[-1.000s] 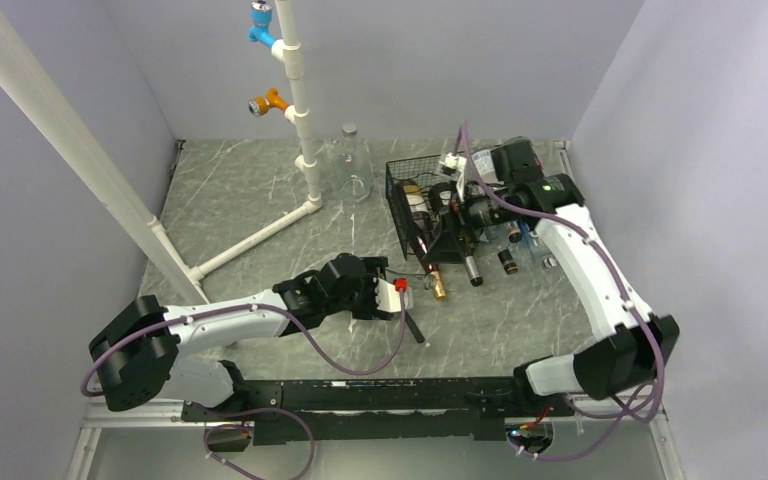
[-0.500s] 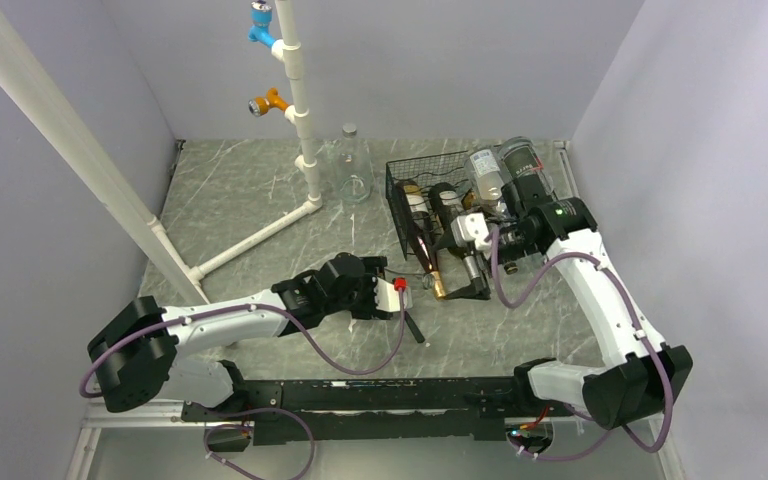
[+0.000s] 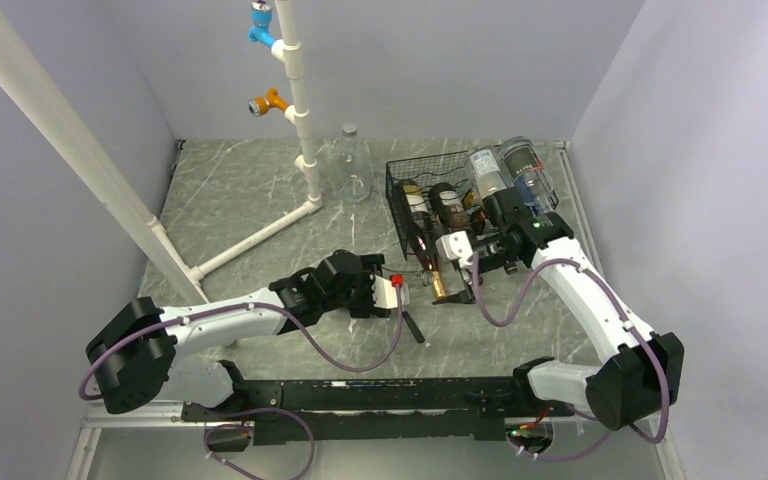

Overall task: Take the wine bottle off the wine rack
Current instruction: Place the wine bottle at the center of the board.

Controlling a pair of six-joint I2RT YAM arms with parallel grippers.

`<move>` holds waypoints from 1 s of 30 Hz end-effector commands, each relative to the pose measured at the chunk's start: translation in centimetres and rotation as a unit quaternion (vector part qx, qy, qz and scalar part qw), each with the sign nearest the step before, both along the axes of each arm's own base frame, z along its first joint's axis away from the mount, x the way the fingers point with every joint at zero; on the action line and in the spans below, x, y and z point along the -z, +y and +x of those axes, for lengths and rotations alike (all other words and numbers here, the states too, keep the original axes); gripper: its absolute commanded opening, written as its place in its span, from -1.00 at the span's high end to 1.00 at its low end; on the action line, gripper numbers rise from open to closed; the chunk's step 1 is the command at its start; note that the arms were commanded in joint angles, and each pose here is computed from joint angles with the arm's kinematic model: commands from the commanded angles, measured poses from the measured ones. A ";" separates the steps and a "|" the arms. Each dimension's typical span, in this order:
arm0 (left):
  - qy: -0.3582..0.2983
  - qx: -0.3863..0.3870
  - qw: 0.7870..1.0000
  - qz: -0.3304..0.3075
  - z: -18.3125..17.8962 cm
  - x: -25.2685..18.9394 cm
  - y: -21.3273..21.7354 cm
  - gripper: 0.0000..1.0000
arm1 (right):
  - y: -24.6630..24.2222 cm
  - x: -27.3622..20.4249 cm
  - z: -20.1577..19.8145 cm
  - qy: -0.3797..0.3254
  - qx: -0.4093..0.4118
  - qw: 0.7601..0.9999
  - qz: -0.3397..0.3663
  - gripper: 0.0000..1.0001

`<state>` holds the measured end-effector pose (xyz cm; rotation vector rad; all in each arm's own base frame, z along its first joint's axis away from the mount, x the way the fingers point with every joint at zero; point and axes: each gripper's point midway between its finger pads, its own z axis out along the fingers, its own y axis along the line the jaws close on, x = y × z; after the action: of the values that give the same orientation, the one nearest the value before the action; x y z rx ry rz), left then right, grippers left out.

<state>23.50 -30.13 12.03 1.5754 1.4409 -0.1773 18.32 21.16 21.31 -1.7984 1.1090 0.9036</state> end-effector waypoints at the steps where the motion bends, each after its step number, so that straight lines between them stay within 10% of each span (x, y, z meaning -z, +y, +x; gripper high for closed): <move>1: -0.014 -0.001 0.995 -0.097 0.8 -5.6 -1.9 1.00 | 1.2 -0.8 2.6 -0.034 0.041 0.999 0.004 -0.97; 22: 0.020 -0.017 0.993 -0.115 1.6 -5.8 -2.0 1.00 | 2.8 0.8 4.1 -0.006 0.108 0.994 -0.018 -0.55; 30: 0.030 -0.020 0.992 -0.124 1.6 -5.9 -2.1 1.00 | 2.8 0.7 4.1 -0.010 0.110 0.994 -0.028 0.11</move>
<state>24.14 -29.83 12.69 1.4615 1.5504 -0.2868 21.96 23.56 19.07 -1.6919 1.3453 0.7601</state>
